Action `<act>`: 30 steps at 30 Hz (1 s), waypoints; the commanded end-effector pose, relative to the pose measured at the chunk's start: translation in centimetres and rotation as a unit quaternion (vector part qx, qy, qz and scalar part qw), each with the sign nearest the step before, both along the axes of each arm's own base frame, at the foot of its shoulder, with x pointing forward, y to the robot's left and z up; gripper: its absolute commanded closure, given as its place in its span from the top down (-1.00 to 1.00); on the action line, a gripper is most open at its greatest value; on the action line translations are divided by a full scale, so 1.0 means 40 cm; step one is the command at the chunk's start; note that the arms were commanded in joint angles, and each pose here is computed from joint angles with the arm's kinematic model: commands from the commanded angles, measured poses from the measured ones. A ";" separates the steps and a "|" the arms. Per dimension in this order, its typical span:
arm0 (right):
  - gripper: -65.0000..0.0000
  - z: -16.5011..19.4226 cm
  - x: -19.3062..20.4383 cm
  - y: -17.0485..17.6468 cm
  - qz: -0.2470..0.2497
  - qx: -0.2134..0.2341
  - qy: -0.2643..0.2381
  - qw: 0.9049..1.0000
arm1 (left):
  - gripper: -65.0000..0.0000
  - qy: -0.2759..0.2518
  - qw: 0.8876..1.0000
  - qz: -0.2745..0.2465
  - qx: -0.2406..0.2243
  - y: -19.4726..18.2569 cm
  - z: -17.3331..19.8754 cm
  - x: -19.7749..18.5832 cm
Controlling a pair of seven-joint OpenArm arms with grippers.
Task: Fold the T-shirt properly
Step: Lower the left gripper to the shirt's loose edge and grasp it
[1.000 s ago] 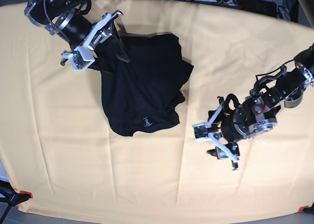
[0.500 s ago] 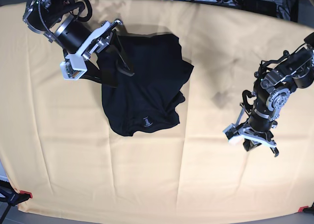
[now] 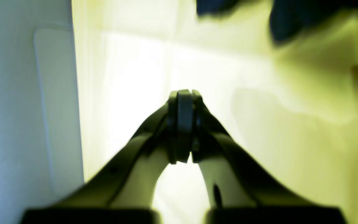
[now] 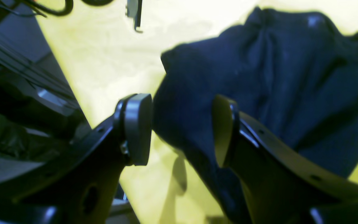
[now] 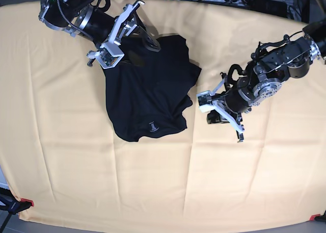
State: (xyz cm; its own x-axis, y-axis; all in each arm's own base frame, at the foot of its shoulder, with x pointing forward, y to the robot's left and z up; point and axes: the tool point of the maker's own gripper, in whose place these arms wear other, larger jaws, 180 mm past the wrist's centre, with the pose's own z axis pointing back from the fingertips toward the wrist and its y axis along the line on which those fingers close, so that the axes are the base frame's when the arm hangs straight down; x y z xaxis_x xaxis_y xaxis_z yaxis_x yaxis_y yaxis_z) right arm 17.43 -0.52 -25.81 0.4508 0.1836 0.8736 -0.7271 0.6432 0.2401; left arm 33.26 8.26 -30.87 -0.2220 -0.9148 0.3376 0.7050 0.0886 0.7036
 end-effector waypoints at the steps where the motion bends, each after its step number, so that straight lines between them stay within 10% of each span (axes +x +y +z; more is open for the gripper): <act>1: 0.01 0.025 0.005 0.005 0.001 0.012 -0.017 1.000 | -0.55 -0.027 1.000 0.001 -0.011 -0.011 0.037 0.032; 5: 0.01 0.011 0.001 -0.003 -0.003 -0.002 -0.012 1.000 | 0.27 -0.019 0.999 -0.001 -0.033 -0.073 0.017 0.047; 15: 0.01 0.003 -0.010 -0.002 -0.003 -0.002 -0.003 1.000 | 0.28 0.008 0.999 0.029 -0.040 -0.098 -0.084 0.108; 18: 0.01 0.003 -0.010 -0.002 -0.003 -0.002 -0.004 1.000 | 0.02 0.007 0.998 0.029 -0.052 -0.122 -0.083 0.113; 22: 0.01 0.003 -0.010 -0.003 -0.003 -0.002 -0.003 1.000 | -0.95 -0.001 0.999 0.026 -0.048 -0.133 -0.080 0.115; 30: 0.01 0.003 -0.010 -0.003 -0.003 -0.002 -0.003 1.000 | -1.00 -0.087 0.994 0.049 -0.034 -0.098 -0.017 0.176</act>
